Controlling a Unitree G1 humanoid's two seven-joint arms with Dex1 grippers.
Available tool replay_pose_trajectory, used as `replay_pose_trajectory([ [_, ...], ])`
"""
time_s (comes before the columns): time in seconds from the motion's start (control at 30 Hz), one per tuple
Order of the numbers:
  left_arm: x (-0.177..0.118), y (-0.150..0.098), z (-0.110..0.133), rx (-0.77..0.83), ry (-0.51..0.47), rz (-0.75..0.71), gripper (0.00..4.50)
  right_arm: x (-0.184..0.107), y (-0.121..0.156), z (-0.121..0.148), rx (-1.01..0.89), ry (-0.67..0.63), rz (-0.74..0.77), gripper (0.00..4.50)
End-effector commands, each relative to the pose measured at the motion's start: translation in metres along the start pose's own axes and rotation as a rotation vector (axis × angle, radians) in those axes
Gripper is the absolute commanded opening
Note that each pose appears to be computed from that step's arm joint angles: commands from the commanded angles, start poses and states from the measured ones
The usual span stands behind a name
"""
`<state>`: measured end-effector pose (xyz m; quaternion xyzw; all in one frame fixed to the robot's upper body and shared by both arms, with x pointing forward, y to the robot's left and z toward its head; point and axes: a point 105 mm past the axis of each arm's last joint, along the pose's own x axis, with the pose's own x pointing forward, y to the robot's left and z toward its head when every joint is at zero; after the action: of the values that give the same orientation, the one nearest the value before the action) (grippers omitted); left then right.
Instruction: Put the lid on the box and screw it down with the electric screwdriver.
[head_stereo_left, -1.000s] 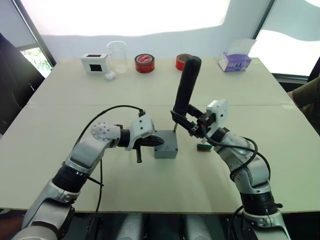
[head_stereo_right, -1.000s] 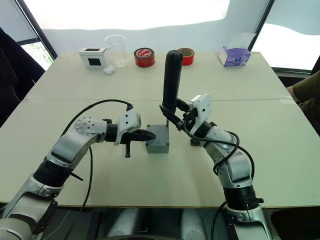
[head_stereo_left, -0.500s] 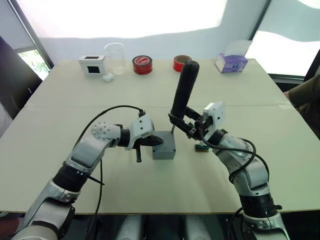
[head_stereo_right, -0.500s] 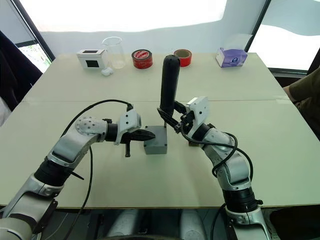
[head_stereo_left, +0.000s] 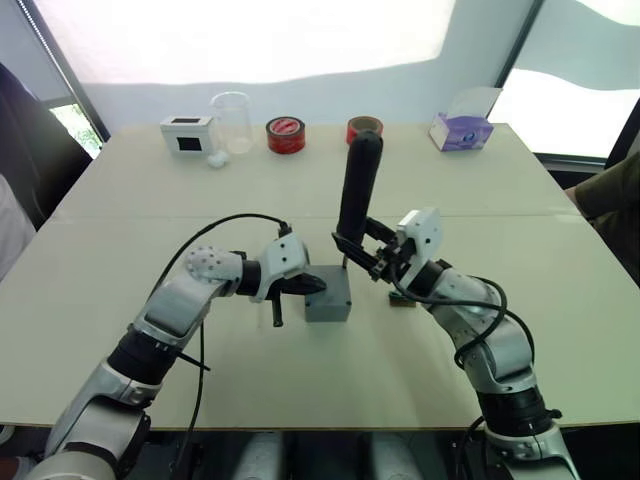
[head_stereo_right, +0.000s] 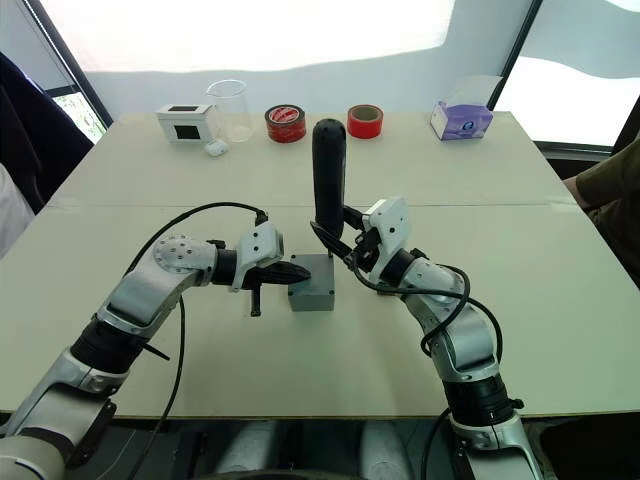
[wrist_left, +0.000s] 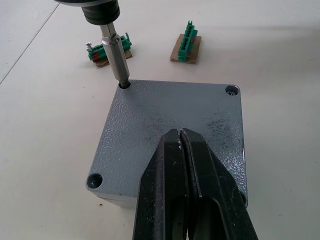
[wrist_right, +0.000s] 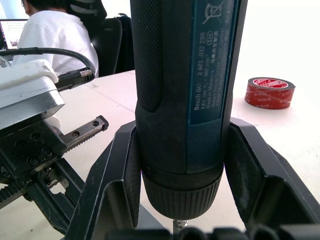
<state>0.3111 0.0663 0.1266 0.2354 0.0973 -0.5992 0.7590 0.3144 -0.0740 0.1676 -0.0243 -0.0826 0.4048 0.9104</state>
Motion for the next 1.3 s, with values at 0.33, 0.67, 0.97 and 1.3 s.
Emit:
replay_pose_trajectory([
  [0.33,0.001,-0.002,-0.001,0.005,0.006,-0.004,0.0,-0.012,0.014,-0.086,0.207,0.286,-0.017,1.76],
  [0.67,0.001,-0.005,-0.001,0.004,0.005,-0.01,0.0,-0.022,0.013,-0.1,0.238,0.322,-0.05,1.76],
  [0.97,0.001,-0.004,-0.003,-0.003,0.006,-0.007,0.0,-0.017,0.014,-0.096,0.236,0.308,-0.046,1.76],
  [1.3,0.003,-0.004,-0.003,-0.006,0.009,-0.009,0.0,-0.018,0.012,-0.096,0.228,0.306,-0.042,1.76],
])
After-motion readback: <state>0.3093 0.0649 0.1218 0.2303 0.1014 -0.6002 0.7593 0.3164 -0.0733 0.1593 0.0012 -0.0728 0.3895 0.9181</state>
